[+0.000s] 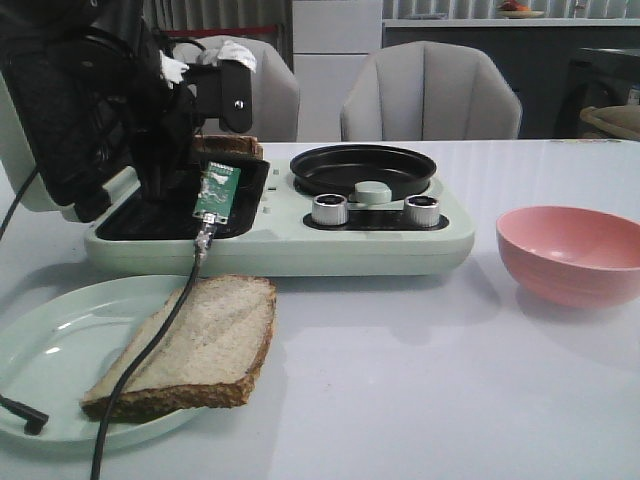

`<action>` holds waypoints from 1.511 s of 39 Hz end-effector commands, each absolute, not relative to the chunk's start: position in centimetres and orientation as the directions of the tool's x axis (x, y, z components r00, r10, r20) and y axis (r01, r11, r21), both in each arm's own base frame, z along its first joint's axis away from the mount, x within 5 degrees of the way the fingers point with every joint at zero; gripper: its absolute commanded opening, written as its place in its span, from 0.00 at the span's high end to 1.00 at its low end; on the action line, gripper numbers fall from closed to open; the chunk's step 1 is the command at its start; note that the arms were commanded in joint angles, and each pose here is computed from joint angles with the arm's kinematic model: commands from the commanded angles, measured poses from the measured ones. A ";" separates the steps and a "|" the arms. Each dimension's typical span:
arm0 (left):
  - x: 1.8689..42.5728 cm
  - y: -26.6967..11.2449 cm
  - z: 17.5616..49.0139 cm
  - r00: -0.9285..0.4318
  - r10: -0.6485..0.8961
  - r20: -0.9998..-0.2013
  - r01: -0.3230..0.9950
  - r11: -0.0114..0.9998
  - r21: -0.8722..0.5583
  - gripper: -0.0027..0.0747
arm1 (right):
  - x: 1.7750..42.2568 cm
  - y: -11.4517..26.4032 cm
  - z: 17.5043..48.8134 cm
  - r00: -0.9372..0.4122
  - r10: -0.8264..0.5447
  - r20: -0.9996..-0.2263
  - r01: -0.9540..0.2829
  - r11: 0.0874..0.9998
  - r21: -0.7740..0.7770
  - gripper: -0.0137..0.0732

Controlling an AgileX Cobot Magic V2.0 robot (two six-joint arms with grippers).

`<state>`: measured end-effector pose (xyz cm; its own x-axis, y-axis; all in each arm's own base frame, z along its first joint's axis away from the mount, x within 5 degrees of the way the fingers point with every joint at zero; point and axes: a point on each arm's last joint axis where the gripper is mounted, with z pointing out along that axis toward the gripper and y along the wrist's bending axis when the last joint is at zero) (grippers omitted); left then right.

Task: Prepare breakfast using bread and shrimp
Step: 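Lift the bread slice and lay it in the sandwich maker's far plate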

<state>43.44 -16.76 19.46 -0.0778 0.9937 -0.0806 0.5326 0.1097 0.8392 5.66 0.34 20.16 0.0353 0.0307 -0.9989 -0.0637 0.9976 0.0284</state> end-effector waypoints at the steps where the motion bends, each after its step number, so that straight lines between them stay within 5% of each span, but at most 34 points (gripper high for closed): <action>1: 43.8 -16.3 22.0 -0.100 0.986 -0.132 0.478 0.164 0.863 0.81 | 5.3 0.4 21.6 0.159 0.027 -0.987 -0.072 0.997 0.016 0.67; 12: 43.8 -16.5 21.3 -0.122 0.975 -0.188 0.504 0.224 0.834 0.79 | 5.3 0.4 21.6 0.159 0.027 -0.987 -0.072 0.997 0.016 0.67; 18: 43.6 -16.4 21.1 -0.163 0.961 -0.222 0.513 0.275 0.813 0.55 | 5.3 0.4 21.6 0.159 0.027 -0.987 -0.072 0.997 0.016 0.67; 23: 43.0 -16.3 21.3 -0.169 0.959 -0.229 0.518 0.284 0.807 0.25 | 5.3 0.4 21.6 0.159 0.027 -0.987 -0.072 0.997 0.016 0.67; 26: 42.7 -16.2 21.8 -0.181 0.956 -0.231 0.512 0.293 0.807 0.17 | 5.3 0.4 21.6 0.159 0.027 -0.987 -0.072 0.997 0.016 0.67; 43: 39.3 -16.2 26.7 -0.334 0.851 -0.406 0.462 0.523 0.716 0.17 | 5.3 0.4 21.6 0.159 0.027 -0.987 -0.072 0.997 0.016 0.67; 59: 31.7 -16.0 37.9 -0.286 0.615 -0.735 0.390 0.775 0.498 0.17 | 5.3 0.4 21.6 0.159 0.027 -0.987 -0.072 0.997 0.016 0.67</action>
